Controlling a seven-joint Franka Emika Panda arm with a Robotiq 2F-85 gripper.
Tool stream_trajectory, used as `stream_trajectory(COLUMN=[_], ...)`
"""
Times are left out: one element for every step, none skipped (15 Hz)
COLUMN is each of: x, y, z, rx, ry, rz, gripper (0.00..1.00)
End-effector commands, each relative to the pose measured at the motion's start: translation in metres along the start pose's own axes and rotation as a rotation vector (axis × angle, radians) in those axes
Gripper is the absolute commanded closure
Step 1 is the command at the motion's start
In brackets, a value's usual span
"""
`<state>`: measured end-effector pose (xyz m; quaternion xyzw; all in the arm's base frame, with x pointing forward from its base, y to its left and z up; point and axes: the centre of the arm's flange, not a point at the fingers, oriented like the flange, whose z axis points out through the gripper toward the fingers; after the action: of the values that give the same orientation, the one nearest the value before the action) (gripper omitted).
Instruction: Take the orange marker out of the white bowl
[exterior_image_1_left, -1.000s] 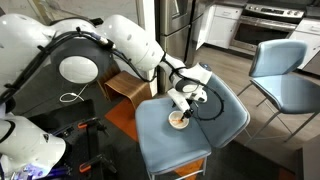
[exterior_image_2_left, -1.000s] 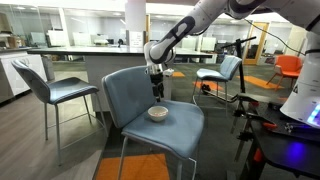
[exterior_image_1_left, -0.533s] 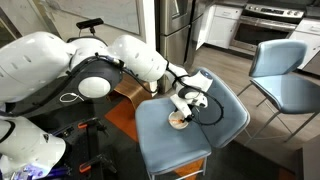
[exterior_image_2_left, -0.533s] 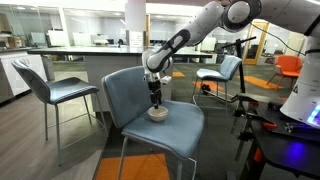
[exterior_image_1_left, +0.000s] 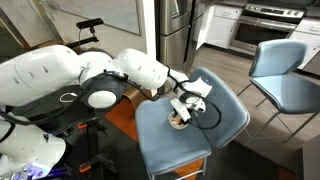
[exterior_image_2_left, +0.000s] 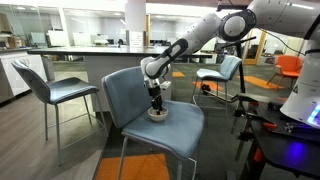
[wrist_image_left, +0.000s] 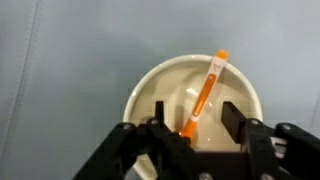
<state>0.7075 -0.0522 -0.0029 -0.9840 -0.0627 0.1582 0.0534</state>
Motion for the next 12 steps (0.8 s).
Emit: stream_trajectory(x=[0.022, 0.022, 0.023, 0.024, 0.024, 0.025, 0.025, 0.025, 0.024, 0.023, 0.019, 0.015], y=[0.007, 0.008, 0.009, 0.010, 0.010, 0.010, 0.010, 0.010, 0.010, 0.010, 0.010, 0.010], z=[0.006, 0.010, 0.012, 0.014, 0.014, 0.014, 0.013, 0.011, 0.008, 0.004, -0.002, -0.008], rx=[0.013, 0.014, 0.016, 0.014, 0.012, 0.010, 0.008, 0.006, 0.005, 0.005, 0.003, 0.003], ry=[-0.033, -0.038, -0.040, -0.040, -0.037, -0.034, -0.030, -0.027, -0.024, -0.020, -0.013, -0.002], rz=[-0.014, -0.012, -0.009, -0.006, -0.005, -0.003, -0.002, -0.001, 0.003, 0.004, 0.009, 0.013], gripper=[0.39, 0.42, 0.63, 0.63, 0.71, 0.78, 0.88, 0.94, 0.99, 1.00, 1.00, 0.97])
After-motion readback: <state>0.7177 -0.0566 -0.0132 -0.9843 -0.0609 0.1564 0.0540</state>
